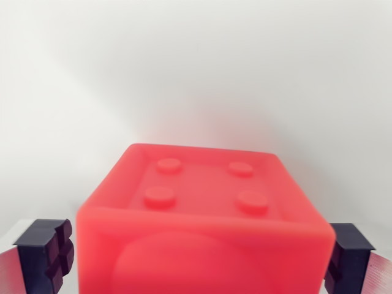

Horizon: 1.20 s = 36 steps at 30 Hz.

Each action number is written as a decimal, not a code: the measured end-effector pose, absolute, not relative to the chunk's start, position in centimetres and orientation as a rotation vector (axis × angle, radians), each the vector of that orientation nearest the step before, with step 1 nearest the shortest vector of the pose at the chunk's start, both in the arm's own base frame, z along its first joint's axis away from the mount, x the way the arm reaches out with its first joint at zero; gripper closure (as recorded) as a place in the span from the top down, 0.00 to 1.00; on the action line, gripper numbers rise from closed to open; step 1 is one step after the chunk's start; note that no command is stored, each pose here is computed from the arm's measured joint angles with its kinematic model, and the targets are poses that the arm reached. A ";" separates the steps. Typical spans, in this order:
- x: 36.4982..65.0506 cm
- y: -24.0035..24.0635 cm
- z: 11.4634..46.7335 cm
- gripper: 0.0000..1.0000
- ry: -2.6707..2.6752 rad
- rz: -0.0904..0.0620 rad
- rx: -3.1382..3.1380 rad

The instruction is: Destack cube

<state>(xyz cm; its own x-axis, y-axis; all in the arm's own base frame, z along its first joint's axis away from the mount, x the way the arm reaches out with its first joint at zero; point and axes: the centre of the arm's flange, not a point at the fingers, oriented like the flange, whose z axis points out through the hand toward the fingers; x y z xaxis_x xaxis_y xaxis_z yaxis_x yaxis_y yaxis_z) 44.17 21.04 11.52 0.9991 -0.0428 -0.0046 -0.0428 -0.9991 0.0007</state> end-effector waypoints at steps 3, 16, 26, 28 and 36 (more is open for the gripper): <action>44.2 21.0 11.5 1.00 -0.067 -0.007 3.140; 44.2 21.1 11.7 1.00 -0.067 -0.007 3.140; 44.2 21.1 13.7 1.00 -0.067 -0.002 3.142; 44.3 21.1 14.2 1.00 -0.067 -0.002 3.142; 44.3 21.1 16.7 1.00 -0.067 -0.001 3.142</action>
<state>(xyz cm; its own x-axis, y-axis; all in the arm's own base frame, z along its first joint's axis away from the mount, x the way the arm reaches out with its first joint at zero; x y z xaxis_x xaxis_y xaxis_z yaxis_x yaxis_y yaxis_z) 44.28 21.09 16.66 0.9991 -0.0425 -0.0007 -0.0425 -0.9991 -0.0010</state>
